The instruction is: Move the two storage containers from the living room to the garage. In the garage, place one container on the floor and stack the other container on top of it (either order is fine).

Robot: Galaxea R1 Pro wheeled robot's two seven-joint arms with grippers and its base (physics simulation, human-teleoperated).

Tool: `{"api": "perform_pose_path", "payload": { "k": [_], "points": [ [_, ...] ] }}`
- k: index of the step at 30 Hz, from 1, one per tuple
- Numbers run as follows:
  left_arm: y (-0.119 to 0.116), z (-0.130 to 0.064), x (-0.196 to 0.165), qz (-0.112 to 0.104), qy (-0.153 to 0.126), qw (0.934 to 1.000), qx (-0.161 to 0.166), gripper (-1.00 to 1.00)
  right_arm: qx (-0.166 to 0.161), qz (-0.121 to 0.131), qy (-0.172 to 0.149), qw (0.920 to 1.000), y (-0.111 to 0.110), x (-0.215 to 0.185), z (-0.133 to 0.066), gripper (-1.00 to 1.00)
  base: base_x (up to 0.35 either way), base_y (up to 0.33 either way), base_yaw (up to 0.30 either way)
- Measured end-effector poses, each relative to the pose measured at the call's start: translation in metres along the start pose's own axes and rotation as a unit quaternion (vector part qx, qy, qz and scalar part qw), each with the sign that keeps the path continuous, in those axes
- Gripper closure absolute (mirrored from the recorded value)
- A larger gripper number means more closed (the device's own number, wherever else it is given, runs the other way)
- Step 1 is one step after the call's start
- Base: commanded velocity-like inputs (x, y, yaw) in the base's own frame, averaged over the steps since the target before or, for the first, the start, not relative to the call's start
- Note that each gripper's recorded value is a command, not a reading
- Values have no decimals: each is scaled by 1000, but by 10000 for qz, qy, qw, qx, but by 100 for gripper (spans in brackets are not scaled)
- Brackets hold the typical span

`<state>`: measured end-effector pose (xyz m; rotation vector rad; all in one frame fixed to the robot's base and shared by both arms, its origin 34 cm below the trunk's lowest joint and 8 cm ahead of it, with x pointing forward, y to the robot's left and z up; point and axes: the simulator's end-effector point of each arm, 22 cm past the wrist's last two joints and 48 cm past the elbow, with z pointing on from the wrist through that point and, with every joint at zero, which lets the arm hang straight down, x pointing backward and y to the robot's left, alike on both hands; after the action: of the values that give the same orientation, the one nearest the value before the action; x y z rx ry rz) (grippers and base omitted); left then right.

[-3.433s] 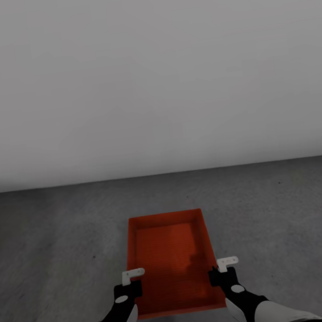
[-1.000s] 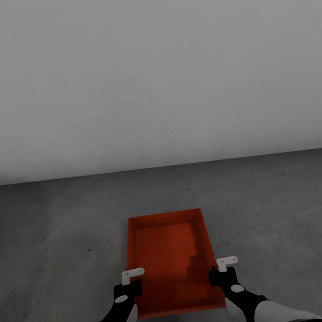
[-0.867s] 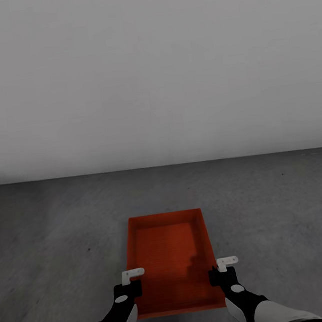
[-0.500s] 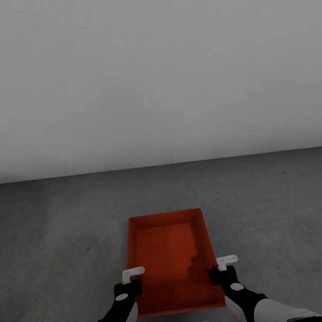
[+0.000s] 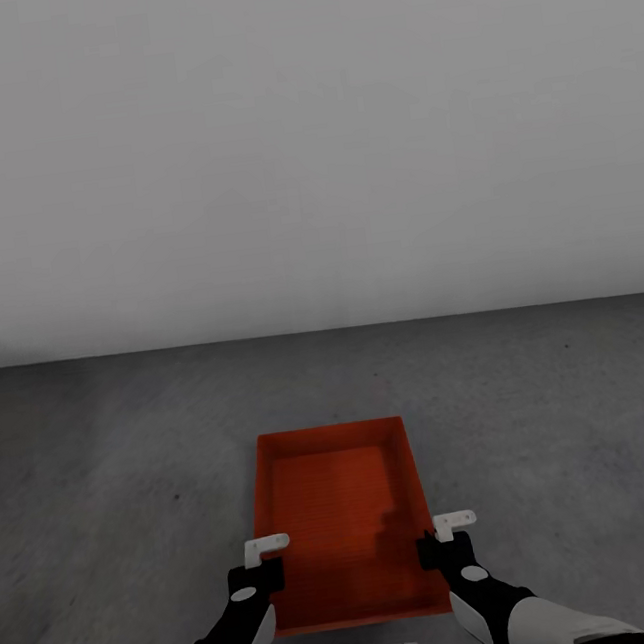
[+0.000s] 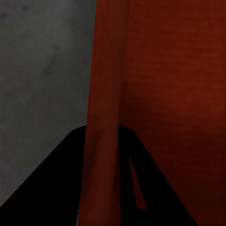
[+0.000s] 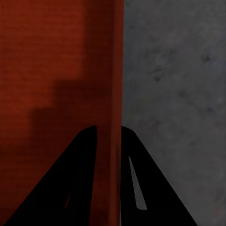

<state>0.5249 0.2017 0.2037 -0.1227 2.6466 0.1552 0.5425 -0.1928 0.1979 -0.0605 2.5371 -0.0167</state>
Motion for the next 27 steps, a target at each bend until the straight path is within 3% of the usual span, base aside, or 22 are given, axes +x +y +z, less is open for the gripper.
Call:
{"api": "perform_pose_path", "payload": {
  "k": [17,18,19,20,27],
  "points": [
    [0,0,0,0,0,10000,-2,100,-4,3,0,10000,0,0,0,100,0,0,0],
    [0,0,0,-1,-1,10000,-2,100,-4,3,0,10000,0,0,0,-100,0,0,0],
    [3,2,-2,-68,44,10000,-27,-100,36,88,2,10000,-3,6,0,-100,0,0,0],
    [15,4,-11,-111,-162,9997,-142,-100,40,107,17,9999,-3,7,0,-100,0,0,0],
    [15,4,-9,-109,-143,9997,-147,-100,46,125,22,9999,-2,8,0,-100,0,0,0]
  ]
}}
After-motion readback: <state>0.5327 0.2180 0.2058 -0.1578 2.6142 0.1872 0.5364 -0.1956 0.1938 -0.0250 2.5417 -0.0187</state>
